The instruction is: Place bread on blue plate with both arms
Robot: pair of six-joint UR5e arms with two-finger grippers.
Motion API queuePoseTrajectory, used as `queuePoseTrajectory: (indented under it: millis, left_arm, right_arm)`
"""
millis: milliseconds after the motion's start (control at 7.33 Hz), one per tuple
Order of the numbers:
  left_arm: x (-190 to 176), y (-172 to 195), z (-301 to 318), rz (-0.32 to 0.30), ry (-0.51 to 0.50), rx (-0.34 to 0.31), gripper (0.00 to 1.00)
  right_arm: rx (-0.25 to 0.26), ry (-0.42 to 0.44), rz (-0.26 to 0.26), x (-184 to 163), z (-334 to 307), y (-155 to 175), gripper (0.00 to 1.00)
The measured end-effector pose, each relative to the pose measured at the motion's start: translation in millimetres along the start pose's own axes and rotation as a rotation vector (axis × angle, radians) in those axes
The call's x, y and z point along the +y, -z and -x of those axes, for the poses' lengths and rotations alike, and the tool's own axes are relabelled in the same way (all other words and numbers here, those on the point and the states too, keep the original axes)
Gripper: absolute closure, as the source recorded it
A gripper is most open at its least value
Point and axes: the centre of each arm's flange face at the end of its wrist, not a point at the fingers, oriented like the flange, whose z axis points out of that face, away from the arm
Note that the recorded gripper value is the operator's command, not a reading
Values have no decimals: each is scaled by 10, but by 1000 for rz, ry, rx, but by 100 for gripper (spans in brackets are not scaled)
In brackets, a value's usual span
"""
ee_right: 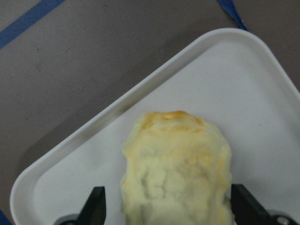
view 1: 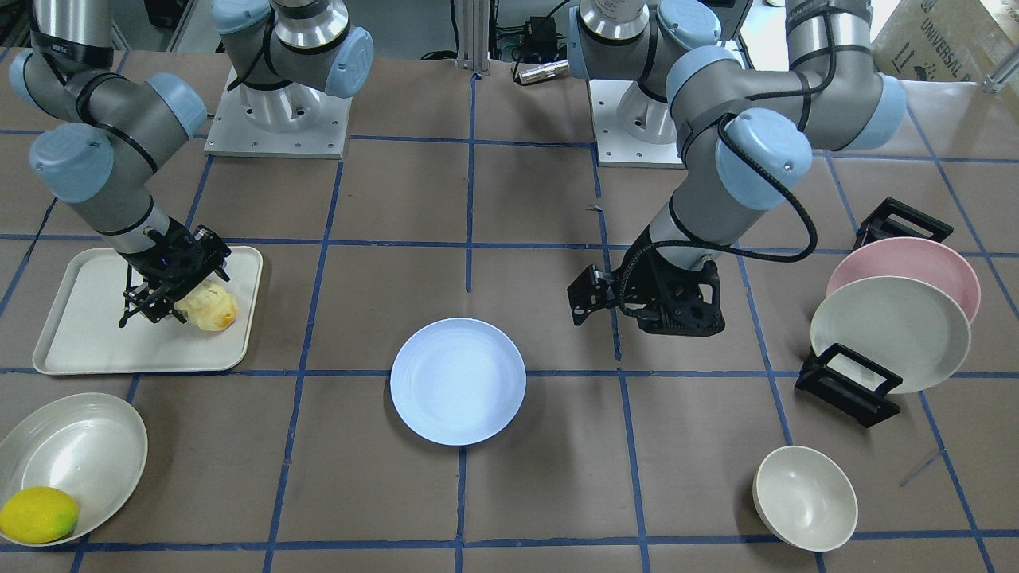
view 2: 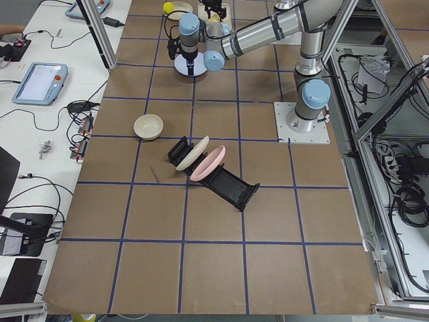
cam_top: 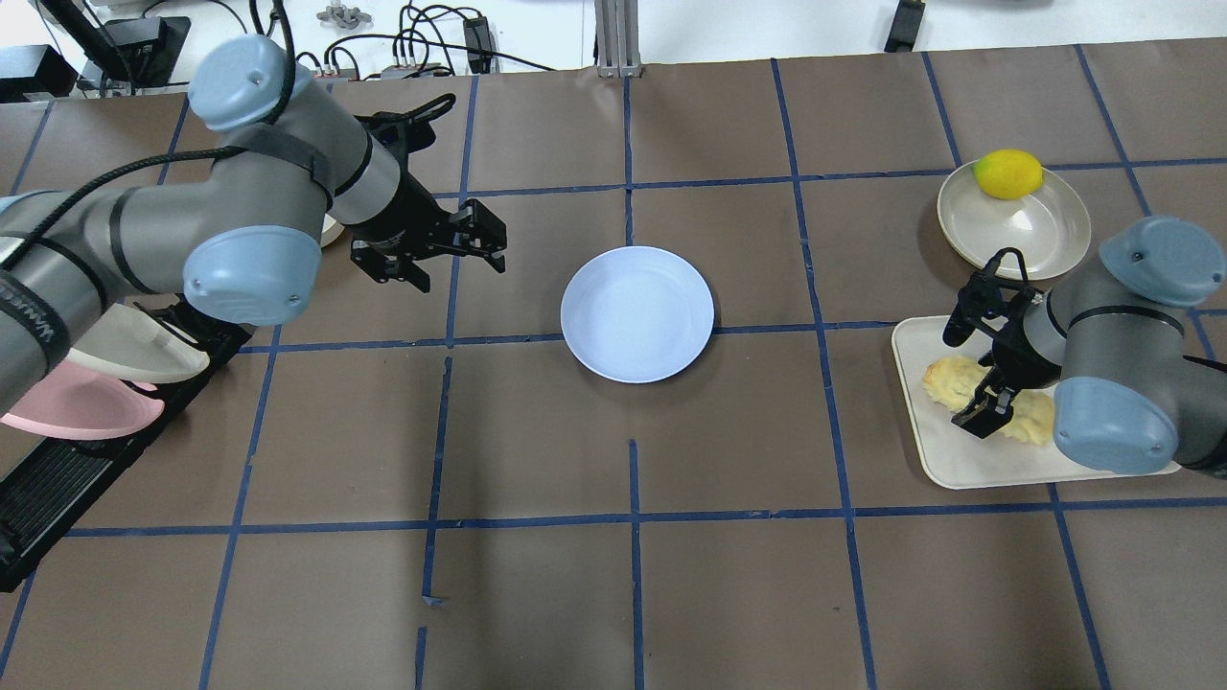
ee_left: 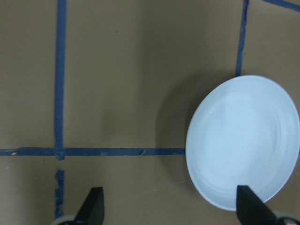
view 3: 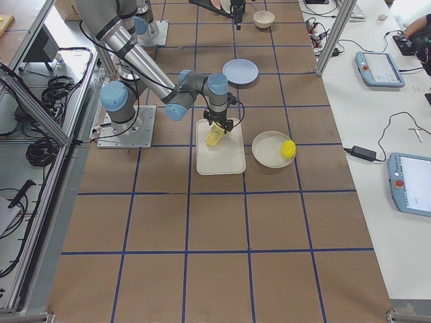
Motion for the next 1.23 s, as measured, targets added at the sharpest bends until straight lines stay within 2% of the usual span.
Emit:
queuePoseTrajectory:
  millis: [136,273,409,682,818,955,1227]
  left_arm:
    - [102,326,8,22,-26,-67,0]
    - [168,687,-25,52,-45,-135,0]
    - [213,1024,-105,80,-61,-176,0]
    - [352,1533,-375,67,-109,-198,0]
    - [399,1657,-432,50,-121,-203,0]
    - [410,1707,-436,43,-123,-207,0]
    - [425,1740,-430,40,-122,-212,0]
  right_arm:
    - [3,-18,-5,-3,1,8,85]
    - [11,-52,-5,-6,-2,44,86]
    - [30,-83,-2,-12,-6,123,87]
    - [83,-124,-13,-59,64,418,87]
    - [83,-161,-18,-141,174,544,84]
    - [80,-205,-24,-315,352,667,83]
    - [68,-283,-39,-943,747,1071,84]
